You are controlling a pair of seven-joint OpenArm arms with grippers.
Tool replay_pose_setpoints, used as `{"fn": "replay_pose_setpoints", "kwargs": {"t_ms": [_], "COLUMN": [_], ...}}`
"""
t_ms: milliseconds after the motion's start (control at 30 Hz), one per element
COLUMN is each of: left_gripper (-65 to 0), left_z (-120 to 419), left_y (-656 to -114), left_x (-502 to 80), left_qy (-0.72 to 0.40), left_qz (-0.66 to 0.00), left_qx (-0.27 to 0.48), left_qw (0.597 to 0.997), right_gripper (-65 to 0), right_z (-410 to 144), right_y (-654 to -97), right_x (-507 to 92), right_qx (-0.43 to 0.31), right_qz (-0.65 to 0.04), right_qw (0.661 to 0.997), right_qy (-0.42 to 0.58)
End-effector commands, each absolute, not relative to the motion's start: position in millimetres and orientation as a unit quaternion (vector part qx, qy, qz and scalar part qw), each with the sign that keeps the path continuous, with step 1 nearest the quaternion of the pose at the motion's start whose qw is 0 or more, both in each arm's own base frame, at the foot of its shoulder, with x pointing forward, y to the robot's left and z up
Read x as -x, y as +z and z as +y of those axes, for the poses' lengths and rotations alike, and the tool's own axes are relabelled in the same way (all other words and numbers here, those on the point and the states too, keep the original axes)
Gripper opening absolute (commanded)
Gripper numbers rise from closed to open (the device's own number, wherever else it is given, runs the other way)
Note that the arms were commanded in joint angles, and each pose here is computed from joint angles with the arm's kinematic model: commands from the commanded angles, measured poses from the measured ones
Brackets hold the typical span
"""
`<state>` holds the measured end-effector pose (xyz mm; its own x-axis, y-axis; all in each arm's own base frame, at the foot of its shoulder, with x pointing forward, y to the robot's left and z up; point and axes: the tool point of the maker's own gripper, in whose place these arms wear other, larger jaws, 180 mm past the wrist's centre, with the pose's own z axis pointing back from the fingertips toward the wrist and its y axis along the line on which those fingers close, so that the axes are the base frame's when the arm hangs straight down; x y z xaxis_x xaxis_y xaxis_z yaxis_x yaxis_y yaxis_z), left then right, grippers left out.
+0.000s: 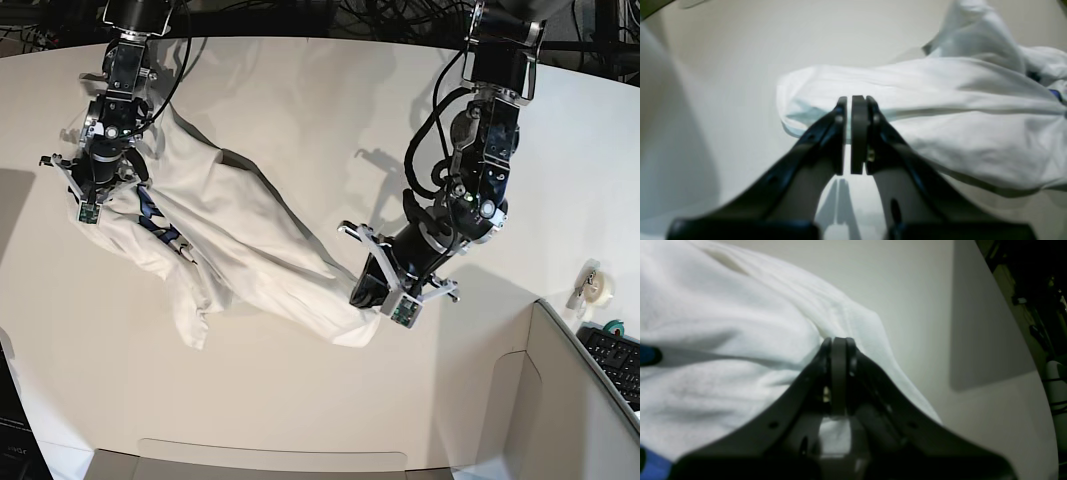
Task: Layout the t-shirt on the table in an organized manner, then fold the t-shirt properly
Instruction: 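Open the left gripper and regrasp the shirt edge nearby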
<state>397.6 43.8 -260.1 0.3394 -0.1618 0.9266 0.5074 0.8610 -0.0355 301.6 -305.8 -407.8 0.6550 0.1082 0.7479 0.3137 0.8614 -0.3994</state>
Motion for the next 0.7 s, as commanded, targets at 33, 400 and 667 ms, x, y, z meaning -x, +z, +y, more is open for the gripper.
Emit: {"fn": "replay_pose_setpoints", "kwargs": {"t_ms": [33, 400, 667], "left_gripper": [-52.6, -40.3, -40.4], "left_z": [55.2, 50.4, 59.9], "left_y": [-240.1, -287.3, -314.6], "left_x": [-406.6, -452.4, -482.3], "left_qy": [-0.205, -0.154, -0.116], "left_qz": [-0.565, -0.506, -0.491], "left_qx": [0.147, 0.166, 0.167], "left_qw": [0.786, 0.832, 0.847], "right_gripper": [-65.0, -65.0, -65.0], "right_z": [-301.6, -300.4, -299.4], "right_y": [-450.2, -452.2, -452.7], "right_x": [-263.7, -260.4, -260.2], "right_qx": [0.229, 0.228, 0.228], "right_qz": [-0.308, -0.305, -0.305], "right_qw": [0.920, 0.921, 0.922], "right_qy": [-0.078, -0.078, -0.077]}}
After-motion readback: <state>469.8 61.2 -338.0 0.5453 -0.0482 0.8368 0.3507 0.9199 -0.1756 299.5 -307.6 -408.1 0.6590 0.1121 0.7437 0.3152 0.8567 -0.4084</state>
